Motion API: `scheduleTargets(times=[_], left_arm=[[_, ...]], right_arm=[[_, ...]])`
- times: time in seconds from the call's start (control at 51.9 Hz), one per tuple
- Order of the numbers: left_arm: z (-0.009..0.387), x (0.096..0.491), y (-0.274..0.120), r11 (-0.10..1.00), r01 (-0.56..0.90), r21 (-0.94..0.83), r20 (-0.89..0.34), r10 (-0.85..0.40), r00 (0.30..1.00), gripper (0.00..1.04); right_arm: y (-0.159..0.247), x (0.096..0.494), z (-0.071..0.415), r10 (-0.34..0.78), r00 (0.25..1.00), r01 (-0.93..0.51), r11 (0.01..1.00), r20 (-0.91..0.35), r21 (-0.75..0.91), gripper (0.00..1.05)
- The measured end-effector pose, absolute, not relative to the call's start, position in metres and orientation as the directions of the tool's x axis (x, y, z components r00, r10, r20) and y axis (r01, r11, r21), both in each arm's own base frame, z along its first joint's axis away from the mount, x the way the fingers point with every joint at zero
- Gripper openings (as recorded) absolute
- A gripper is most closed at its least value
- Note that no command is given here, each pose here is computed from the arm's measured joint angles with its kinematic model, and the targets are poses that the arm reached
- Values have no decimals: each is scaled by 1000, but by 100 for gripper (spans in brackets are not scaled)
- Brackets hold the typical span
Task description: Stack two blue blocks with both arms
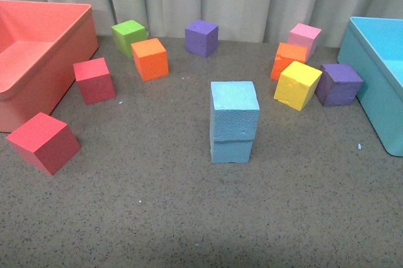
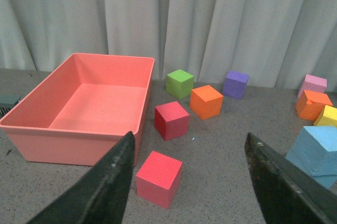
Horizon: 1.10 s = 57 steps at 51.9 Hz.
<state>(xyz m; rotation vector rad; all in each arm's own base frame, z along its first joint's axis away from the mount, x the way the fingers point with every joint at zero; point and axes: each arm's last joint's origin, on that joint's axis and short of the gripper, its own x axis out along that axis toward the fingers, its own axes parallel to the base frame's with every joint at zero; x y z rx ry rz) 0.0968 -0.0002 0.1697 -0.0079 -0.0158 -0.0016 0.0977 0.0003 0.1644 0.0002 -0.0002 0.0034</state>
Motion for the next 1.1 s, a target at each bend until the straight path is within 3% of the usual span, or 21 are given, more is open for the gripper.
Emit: scheduleTargets(times=[0.116, 0.193, 1.099], left_arm=[[170, 97, 0, 1000, 2, -8, 16, -2, 1000, 80], [170, 97, 0, 1000, 2, -7, 16, -2, 1000, 99], [170, 97, 0, 1000, 2, -7, 16, -2, 1000, 98]], right_arm=[[0, 98, 164, 3, 1000, -3, 1000, 0, 0, 95], [0, 98, 164, 3, 1000, -3, 1000, 0, 0, 95], [0, 98, 164, 3, 1000, -3, 1000, 0, 0, 95]])
